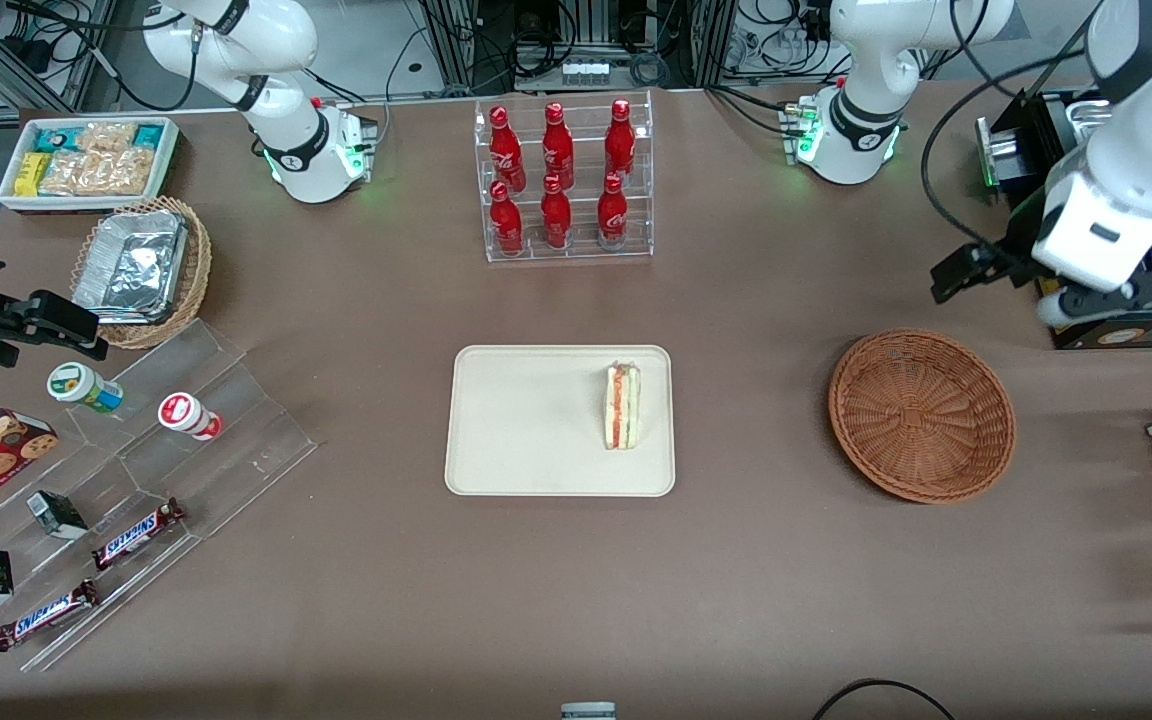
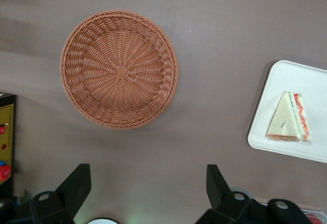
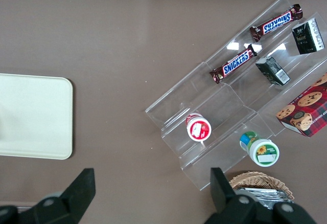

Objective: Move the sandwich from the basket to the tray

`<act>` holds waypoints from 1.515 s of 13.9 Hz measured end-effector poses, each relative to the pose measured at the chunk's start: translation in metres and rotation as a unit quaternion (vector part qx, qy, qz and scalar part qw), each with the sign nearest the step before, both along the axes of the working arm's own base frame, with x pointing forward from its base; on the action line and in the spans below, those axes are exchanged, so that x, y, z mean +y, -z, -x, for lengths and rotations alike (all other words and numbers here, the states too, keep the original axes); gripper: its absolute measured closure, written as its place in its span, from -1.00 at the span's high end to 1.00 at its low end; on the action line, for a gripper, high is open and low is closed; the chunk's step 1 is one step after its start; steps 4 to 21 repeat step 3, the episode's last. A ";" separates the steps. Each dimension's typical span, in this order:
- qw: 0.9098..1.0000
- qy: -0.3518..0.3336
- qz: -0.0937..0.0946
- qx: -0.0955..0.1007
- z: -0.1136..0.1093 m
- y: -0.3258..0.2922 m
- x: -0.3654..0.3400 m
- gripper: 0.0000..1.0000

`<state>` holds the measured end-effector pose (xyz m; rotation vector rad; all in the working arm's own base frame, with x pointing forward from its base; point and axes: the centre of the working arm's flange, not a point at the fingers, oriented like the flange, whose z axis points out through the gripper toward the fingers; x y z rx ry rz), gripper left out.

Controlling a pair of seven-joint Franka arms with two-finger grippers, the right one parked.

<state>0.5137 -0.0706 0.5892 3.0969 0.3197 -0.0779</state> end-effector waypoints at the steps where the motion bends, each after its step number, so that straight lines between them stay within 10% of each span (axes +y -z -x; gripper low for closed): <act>1: 1.000 -0.001 -0.002 0.000 0.006 -0.003 0.001 1.00; 21: 1.000 0.001 -0.004 0.001 0.010 -0.005 0.001 1.00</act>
